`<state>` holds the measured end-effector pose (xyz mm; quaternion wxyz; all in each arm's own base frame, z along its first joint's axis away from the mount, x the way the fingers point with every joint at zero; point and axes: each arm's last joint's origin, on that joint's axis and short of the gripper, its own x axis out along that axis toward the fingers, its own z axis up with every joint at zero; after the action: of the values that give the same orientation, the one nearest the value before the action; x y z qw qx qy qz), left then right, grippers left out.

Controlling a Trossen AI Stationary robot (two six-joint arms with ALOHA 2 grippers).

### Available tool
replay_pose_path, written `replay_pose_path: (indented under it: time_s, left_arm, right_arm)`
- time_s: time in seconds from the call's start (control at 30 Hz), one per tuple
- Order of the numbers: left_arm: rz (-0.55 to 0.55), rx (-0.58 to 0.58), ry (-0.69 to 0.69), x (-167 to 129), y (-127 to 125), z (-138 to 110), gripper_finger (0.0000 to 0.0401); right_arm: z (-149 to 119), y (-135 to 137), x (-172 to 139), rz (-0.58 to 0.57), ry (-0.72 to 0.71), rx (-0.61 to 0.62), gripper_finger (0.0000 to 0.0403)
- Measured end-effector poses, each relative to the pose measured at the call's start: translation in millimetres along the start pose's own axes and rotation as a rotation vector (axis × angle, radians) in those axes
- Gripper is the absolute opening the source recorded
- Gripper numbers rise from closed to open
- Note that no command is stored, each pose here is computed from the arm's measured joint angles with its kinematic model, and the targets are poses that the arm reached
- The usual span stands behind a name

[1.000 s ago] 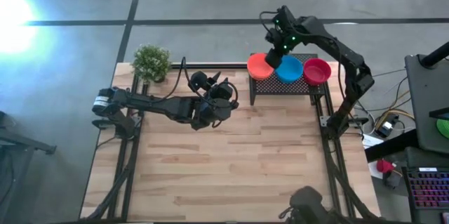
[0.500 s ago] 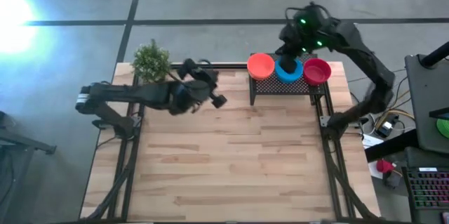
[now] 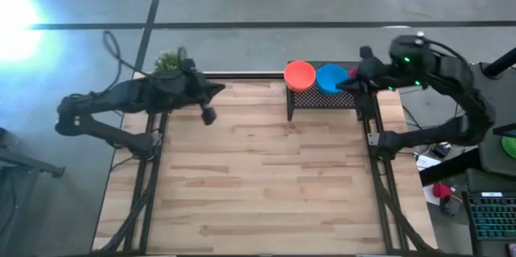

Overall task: Pick & Place Mini bowls
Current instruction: Return to Home Position

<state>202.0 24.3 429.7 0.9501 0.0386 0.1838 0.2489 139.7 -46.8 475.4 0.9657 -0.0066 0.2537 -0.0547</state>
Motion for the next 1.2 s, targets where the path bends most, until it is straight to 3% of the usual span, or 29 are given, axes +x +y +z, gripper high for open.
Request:
replay_pose_path:
  time_s: [0.17, 0.3, 0.87, 1.2]
  left_arm:
    - [-0.110, -0.052, -0.123, -31, 15, -21, 0.0000]
    - [-0.156, -0.077, -0.217, -52, 23, -45, 0.0000]
    - [-0.236, -0.192, -0.460, -101, 43, -133, 0.0000]
    - [-0.237, -0.230, -0.575, -116, 49, -167, 0.0000]
  right_arm:
    - [-17, 18, -17, 0.180, -0.117, -0.052, 0.0008]
    - [-37, 25, -24, 0.225, -0.177, -0.070, 0.0008]
    - [-119, 41, -65, 0.213, -0.501, 0.000, 0.0008]
    - [-168, 45, -79, 0.073, -0.673, 0.043, 0.0008]
